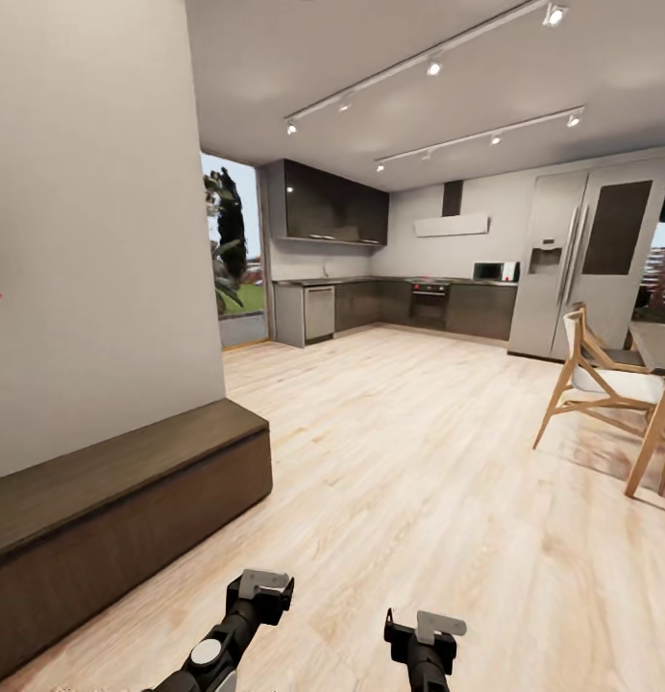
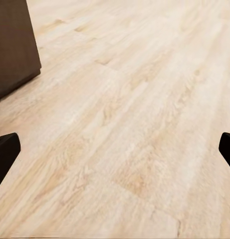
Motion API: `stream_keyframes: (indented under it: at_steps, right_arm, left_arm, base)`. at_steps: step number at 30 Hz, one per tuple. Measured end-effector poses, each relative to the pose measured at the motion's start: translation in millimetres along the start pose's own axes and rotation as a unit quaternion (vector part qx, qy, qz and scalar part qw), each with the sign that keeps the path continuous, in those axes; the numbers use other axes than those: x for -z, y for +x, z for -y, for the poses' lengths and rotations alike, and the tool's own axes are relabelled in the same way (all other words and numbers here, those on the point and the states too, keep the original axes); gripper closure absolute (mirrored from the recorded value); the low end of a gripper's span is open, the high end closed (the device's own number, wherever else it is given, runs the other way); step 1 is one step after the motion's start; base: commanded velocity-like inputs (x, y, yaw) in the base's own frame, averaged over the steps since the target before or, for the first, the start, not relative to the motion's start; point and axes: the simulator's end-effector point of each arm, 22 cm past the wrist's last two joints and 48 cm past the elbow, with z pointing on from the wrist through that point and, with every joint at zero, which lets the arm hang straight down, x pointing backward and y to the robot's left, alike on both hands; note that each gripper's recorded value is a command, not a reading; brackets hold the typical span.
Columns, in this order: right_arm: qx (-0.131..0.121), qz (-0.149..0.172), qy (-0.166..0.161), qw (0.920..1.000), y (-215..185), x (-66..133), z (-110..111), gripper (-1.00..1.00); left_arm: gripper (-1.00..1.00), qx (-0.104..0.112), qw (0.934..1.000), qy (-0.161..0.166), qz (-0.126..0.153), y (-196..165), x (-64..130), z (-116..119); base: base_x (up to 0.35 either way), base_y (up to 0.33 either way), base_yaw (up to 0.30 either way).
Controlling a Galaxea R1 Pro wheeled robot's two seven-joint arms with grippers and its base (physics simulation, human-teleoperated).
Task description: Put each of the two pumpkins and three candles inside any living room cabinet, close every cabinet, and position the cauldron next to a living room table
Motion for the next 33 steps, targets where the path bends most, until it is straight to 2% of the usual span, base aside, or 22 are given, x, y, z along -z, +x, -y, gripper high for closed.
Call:
stream_keyframes:
  at_steps: [9,15,33]
  right_arm:
    - [0.000,0.003,-0.001,1.0000,-2.4,0.5,-1.1,-1.00]
    - [0.000,0.004,-0.002,1.0000,-4.0,0.8,-1.4,-1.00]
    - [0.000,0.010,-0.005,0.9999,-9.3,2.0,-3.5,-1.00]
  left_arm:
    - [-1.00,-0.001,1.0000,-0.001,0.002,-2.3,0.6,0.0]
    - [-1.00,-0.004,0.9999,-0.013,0.003,-3.0,1.3,-4.5]
    - [-1.00,-0.014,0.9998,-0.013,0.001,-0.6,3.5,-1.7]
  base:
    - [0.000,-0.124,0.278]
    - [0.000,-0.264,0.278]
    - [0.000,-0.281,0.278]
